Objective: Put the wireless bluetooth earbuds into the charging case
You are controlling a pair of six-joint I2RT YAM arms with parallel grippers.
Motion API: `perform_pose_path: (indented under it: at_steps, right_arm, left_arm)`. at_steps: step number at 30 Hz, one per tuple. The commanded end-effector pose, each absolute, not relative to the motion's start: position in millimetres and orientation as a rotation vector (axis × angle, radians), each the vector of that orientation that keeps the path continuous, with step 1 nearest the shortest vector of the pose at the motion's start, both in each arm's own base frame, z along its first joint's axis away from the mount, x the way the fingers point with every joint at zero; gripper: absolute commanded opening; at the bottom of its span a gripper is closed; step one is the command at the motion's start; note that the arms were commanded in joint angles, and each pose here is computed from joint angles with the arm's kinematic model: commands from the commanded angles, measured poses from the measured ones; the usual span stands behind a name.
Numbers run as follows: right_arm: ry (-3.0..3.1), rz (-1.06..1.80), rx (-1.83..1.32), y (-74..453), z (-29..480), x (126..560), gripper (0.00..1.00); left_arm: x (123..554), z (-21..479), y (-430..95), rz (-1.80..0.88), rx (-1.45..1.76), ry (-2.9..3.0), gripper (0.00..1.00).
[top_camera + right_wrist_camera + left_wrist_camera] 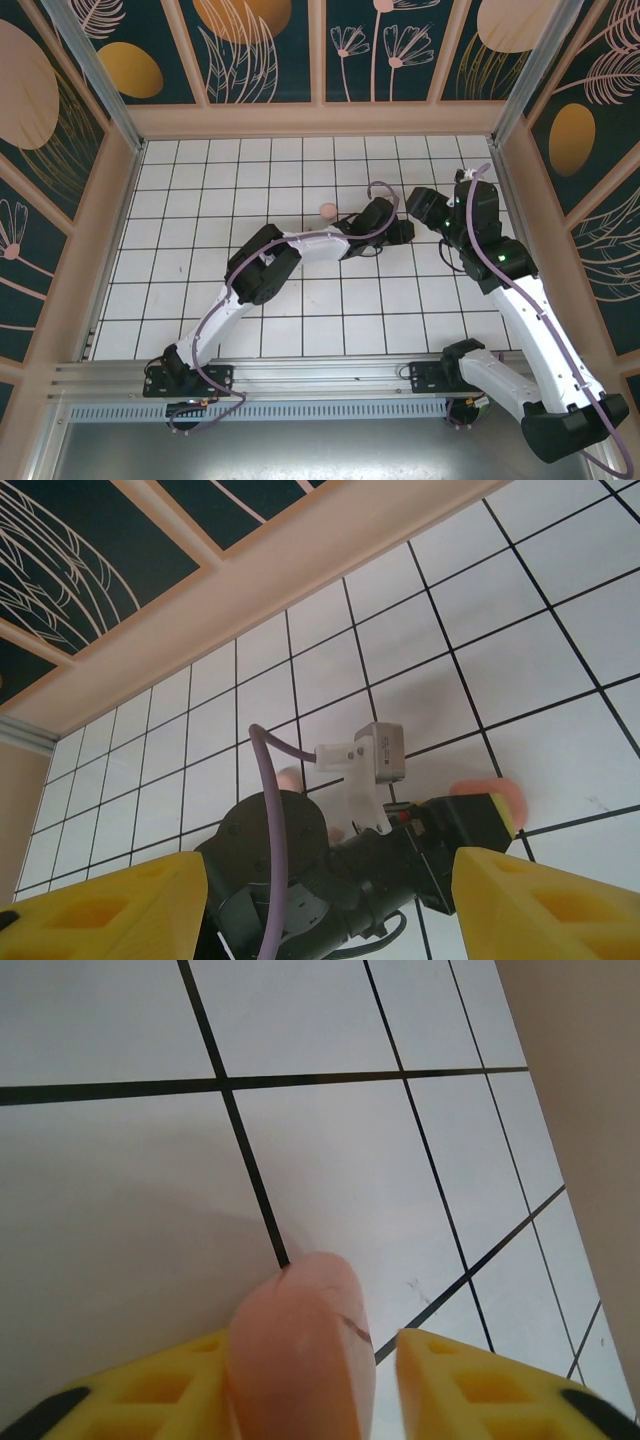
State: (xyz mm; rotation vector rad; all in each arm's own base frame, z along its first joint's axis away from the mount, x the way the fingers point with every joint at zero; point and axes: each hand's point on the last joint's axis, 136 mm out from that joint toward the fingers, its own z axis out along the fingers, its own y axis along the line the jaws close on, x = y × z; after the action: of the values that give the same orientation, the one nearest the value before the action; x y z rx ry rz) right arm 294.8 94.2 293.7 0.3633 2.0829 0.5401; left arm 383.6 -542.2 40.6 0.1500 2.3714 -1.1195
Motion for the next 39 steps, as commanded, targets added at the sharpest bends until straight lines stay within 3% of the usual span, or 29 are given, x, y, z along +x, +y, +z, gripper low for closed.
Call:
perform_pose_path:
  at_steps: [1, 8, 17, 24, 29, 31, 39]
  right_arm:
    - [2.043, 0.573, 0.358, 94.2, 306.3, 293.3, 0.66]
    - [2.013, 0.574, 0.361, 91.3, 320.4, 291.6, 0.69]
    - [1.917, 0.548, 0.376, 78.9, 362.0, 286.3, 0.77]
    - [1.901, 0.548, 0.358, 80.2, 374.3, 289.2, 0.77]
    - [1.962, 0.594, 0.308, 96.2, 354.6, 298.0, 0.77]
    - [1.998, 0.626, 0.296, 104.9, 341.3, 301.6, 0.77]
    - [2.134, 0.718, 0.279, 152.8, 285.6, 305.6, 0.76]
  left_arm:
    - [379.2, 27.0, -532.6, -0.995, 0.191, 2.434, 0.47]
    - [384.1, 63.5, -520.1, -0.907, 0.250, 2.366, 0.55]
    - [384.8, 151.1, -490.6, -0.834, 0.292, 2.182, 0.59]
    - [369.1, 235.3, -429.5, -0.763, 0.245, 1.968, 0.62]
    - [354.0, 280.1, -369.3, -0.644, 0.191, 1.834, 0.74]
    - [348.4, 291.5, -347.8, -0.593, 0.174, 1.792, 0.98]
    - [344.0, 316.0, -266.6, -0.413, 0.046, 1.694, 0.99]
